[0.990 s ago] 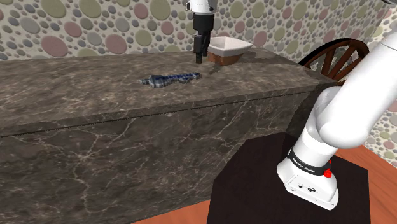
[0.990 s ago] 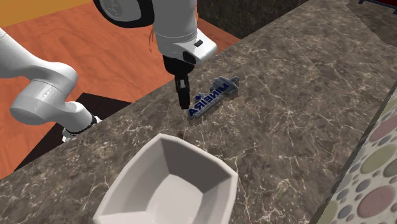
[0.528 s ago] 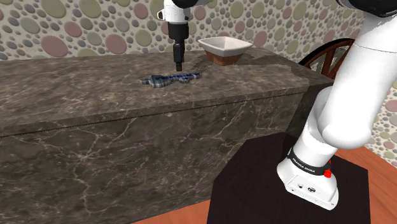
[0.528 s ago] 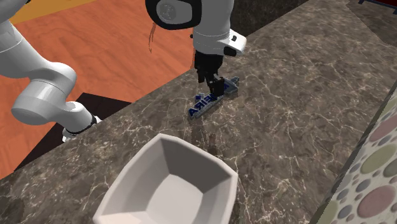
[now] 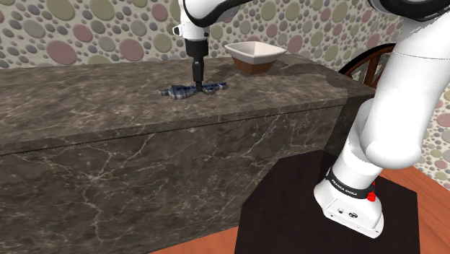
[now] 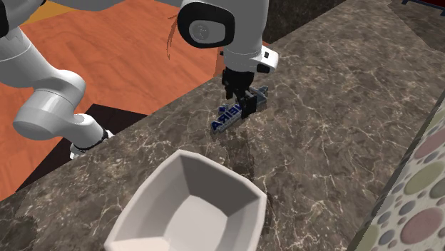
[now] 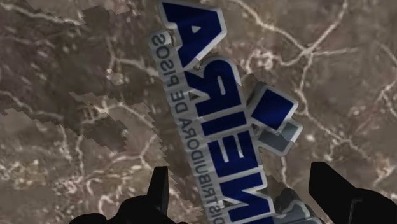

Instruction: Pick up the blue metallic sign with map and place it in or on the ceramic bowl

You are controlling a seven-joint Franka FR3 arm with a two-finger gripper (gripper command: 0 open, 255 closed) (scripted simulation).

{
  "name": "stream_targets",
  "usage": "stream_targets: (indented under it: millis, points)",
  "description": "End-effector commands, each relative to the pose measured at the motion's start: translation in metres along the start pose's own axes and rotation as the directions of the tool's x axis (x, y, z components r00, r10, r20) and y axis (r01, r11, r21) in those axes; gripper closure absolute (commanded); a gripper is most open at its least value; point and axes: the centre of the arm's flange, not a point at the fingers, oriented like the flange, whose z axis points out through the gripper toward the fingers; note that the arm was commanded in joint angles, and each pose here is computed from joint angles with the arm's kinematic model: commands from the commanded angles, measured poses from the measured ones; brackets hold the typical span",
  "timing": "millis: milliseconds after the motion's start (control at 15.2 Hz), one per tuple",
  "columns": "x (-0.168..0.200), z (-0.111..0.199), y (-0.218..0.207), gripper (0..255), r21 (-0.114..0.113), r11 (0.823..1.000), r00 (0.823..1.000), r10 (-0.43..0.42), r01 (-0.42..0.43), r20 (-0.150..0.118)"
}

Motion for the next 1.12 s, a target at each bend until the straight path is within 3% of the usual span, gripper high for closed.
stream_targets:
  millis: [0,462,528,1056]
  points:
    - [-0.0002,0.0089,0.0003,0,0.000,1.000,1.000,0.000,0.000,0.000]
    - [-0.0001,0.0088,0.0004,0,0.000,1.000,1.000,0.000,0.000,0.000]
    - [-0.0001,0.0088,0.0004,255,0.000,1.000,1.000,0.000,0.000,0.000]
    - [-0.0002,0.0089,0.0004,255,0.000,1.000,1.000,0.000,0.000,0.000]
